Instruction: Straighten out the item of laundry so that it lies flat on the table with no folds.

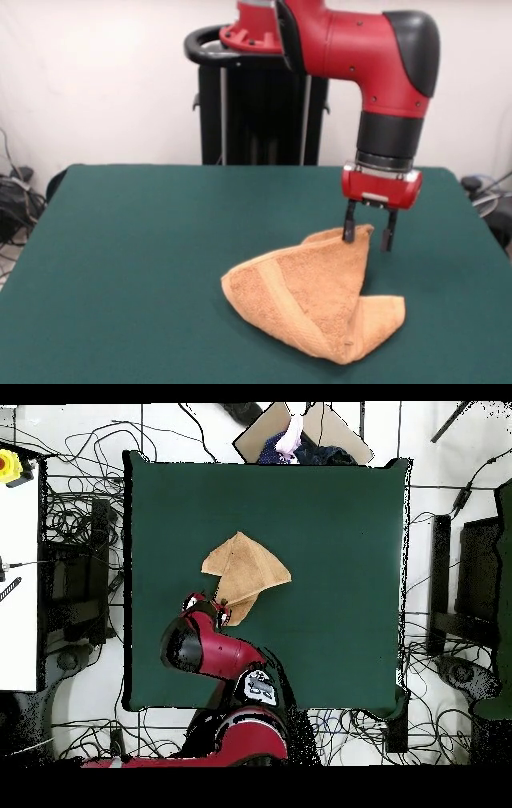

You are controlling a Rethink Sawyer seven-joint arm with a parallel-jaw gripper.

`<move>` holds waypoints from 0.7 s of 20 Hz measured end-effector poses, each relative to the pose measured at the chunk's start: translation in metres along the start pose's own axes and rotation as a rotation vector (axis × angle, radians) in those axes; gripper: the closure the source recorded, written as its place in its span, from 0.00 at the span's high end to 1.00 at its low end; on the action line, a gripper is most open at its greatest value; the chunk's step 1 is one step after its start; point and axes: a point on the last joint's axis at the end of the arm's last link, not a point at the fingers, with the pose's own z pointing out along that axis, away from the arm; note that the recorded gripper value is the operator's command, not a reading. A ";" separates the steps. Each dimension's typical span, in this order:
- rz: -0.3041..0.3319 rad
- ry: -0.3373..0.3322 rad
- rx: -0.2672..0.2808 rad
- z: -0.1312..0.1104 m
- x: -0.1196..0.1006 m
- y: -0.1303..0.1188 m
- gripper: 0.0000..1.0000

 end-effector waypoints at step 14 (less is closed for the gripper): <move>-0.027 -0.006 0.005 0.002 0.014 -0.015 1.00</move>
